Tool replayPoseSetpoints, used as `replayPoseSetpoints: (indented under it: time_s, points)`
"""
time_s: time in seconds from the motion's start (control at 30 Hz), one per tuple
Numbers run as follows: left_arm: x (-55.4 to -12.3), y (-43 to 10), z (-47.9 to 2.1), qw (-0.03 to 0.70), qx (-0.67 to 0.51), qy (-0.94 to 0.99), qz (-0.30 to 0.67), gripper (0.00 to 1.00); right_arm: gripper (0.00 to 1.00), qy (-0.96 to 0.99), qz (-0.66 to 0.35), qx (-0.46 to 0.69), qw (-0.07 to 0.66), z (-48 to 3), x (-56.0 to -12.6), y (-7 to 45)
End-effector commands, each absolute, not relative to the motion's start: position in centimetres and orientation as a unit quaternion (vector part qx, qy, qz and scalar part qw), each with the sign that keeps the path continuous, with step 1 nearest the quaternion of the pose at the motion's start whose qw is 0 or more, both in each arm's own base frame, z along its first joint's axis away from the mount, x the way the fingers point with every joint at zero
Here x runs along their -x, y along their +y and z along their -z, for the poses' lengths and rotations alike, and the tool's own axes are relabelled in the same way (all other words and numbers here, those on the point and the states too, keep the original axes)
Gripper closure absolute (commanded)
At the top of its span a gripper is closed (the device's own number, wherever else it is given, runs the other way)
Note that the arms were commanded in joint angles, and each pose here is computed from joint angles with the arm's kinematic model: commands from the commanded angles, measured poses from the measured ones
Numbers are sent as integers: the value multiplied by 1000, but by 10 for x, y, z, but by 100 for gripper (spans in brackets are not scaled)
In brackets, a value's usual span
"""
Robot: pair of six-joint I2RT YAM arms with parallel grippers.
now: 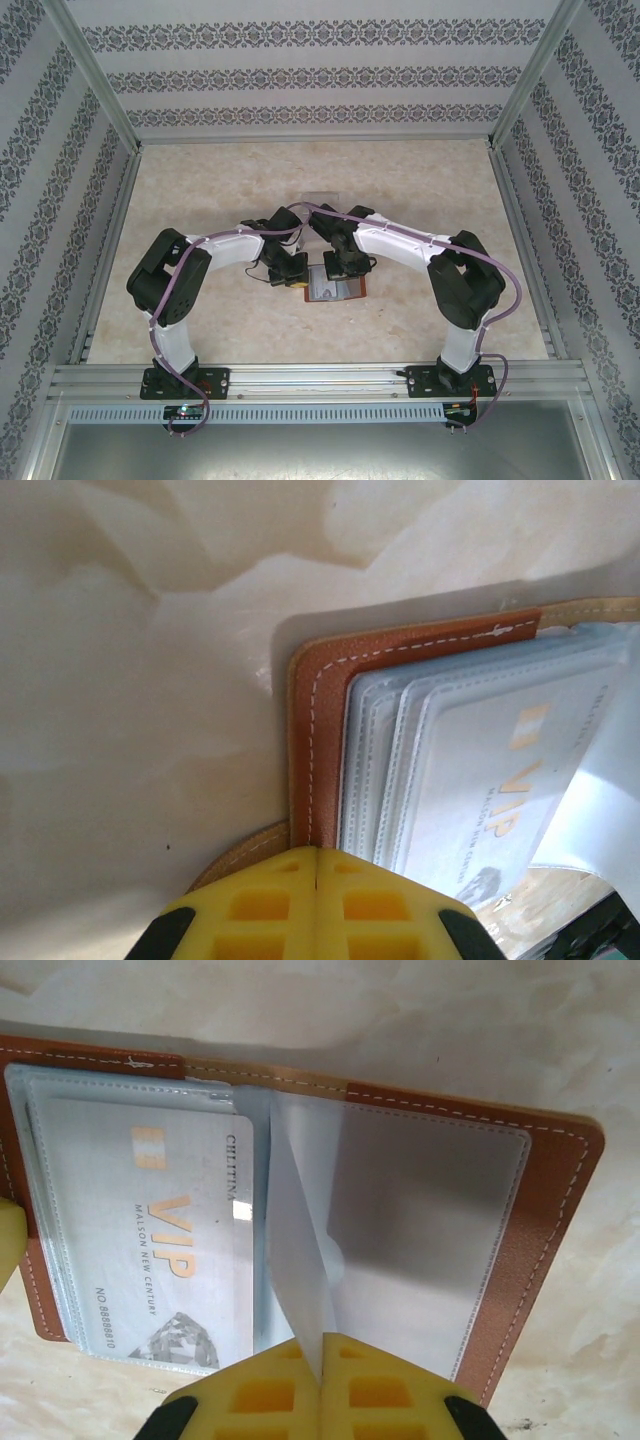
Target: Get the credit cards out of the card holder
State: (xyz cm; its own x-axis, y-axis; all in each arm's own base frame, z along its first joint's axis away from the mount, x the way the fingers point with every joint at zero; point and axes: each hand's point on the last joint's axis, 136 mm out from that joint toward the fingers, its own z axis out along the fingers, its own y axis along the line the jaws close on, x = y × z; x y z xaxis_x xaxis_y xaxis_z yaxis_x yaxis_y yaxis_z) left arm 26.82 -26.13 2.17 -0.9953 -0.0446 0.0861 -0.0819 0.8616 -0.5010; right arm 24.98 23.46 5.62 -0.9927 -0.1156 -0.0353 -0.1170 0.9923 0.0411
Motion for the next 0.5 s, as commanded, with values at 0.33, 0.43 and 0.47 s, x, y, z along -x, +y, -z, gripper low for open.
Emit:
replayPoseSetpoints:
  time_s: [0.33,0.43,0.47]
  points:
    - [-261,-256,-4,60,-28,-970,-232,97,92,998,-10,56,22,-62,-261,216]
    - [-262,-257,-4,59,-28,-970,-232,97,84,998,-6,55,17,-58,-262,214]
    - [-262,-257,-4,60,-28,-970,-233,97,83,998,-5,54,16,-56,-262,213]
